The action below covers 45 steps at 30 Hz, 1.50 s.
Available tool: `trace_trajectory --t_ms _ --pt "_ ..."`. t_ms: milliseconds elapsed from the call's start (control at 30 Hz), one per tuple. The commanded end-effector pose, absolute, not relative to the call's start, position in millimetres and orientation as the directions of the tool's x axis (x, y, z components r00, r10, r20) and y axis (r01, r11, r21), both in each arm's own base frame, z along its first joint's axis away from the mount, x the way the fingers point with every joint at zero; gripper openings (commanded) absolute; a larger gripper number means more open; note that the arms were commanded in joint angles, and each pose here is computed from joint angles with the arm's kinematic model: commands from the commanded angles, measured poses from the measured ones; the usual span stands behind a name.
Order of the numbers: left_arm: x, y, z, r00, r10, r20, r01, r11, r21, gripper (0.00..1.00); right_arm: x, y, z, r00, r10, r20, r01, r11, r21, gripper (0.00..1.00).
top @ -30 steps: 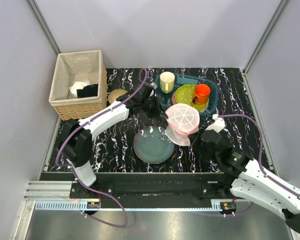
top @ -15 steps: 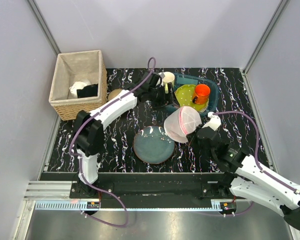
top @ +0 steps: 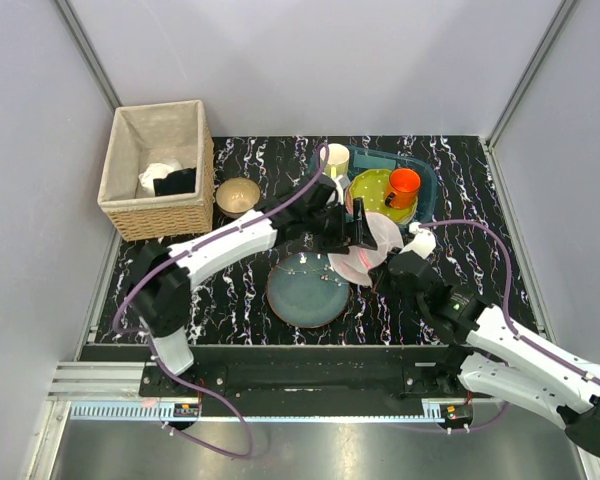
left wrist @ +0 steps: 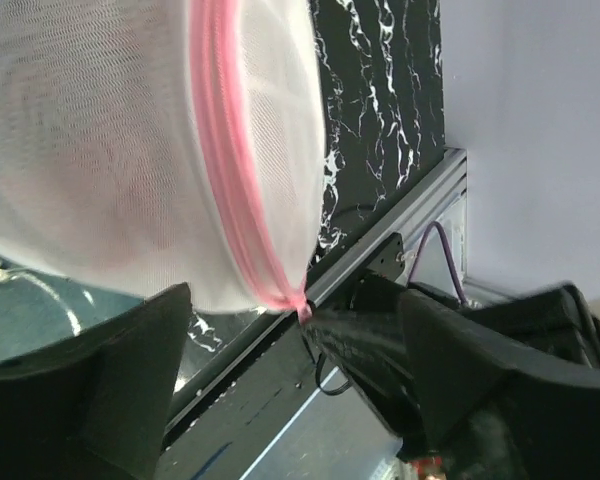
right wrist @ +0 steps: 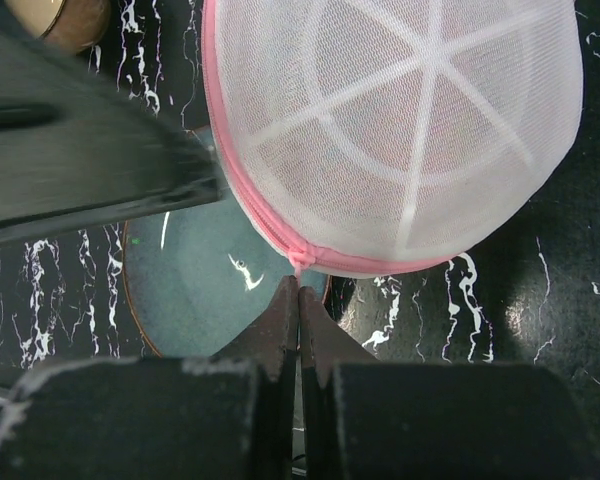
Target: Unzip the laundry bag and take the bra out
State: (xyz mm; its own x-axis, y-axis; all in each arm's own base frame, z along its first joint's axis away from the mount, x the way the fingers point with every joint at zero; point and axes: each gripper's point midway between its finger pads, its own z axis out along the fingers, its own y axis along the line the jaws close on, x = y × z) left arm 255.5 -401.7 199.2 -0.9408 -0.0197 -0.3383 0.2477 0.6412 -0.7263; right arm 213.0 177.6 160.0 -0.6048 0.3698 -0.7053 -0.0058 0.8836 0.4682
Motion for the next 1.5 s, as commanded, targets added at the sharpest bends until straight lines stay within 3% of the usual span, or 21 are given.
trace_trajectory --t_ms 0,33,100,133,533,733,867,967,1033,1133,1300,1467 --pt "270 -427 200 -0.944 -0.023 -0.328 0.253 0.586 -0.770 0.74 218 186 185 -0.572 0.409 -0.711 -0.044 0.850 0.524 0.00" --pt "271 -429 197 -0.947 -0.021 -0.319 0.246 0.589 -0.770 0.64 217 185 184 -0.574 0.406 -0.711 -0.043 0.852 0.522 0.00" --pt "274 -431 197 -0.947 -0.020 -0.320 0.246 0.593 -0.767 0.26 216 182 180 -0.574 0.402 -0.713 -0.036 0.858 0.513 0.00" --pt "276 -429 199 -0.944 -0.021 -0.328 0.250 0.601 -0.759 0.00 216 180 175 -0.579 0.395 -0.713 -0.026 0.865 0.501 0.00" --pt "320 -359 228 -0.903 -0.141 -0.406 0.218 0.663 -0.716 0.00 213 130 137 -0.581 0.385 -0.718 0.092 0.907 0.412 0.00" --pt "335 -372 218 -0.922 -0.111 -0.370 0.217 0.645 -0.733 0.00 209 136 163 -0.578 0.400 -0.711 0.051 0.887 0.458 0.00" --pt "336 -399 221 -0.928 -0.080 -0.364 0.243 0.611 -0.753 0.00 216 147 214 -0.527 0.424 -0.737 -0.018 0.861 0.509 0.00" --pt "330 -408 227 -0.940 -0.052 -0.338 0.247 0.582 -0.775 0.38 222 154 225 -0.521 0.413 -0.747 -0.048 0.860 0.509 0.00" --pt "326 -402 233 -0.935 -0.058 -0.351 0.252 0.589 -0.768 0.70 226 159 222 -0.527 0.402 -0.749 -0.051 0.865 0.500 0.00" --pt "318 -374 250 -0.896 -0.111 -0.430 0.267 0.641 -0.720 0.94 233 165 215 -0.527 0.411 -0.744 -0.050 0.859 0.509 0.00" --pt "299 -352 258 -0.878 -0.132 -0.460 0.274 0.650 -0.709 0.98 238 177 204 -0.547 0.404 -0.733 -0.063 0.854 0.517 0.00" --pt "279 -371 221 -0.933 -0.083 -0.349 0.228 0.614 -0.755 0.96 240 180 198 -0.559 0.395 -0.729 -0.061 0.857 0.511 0.00"
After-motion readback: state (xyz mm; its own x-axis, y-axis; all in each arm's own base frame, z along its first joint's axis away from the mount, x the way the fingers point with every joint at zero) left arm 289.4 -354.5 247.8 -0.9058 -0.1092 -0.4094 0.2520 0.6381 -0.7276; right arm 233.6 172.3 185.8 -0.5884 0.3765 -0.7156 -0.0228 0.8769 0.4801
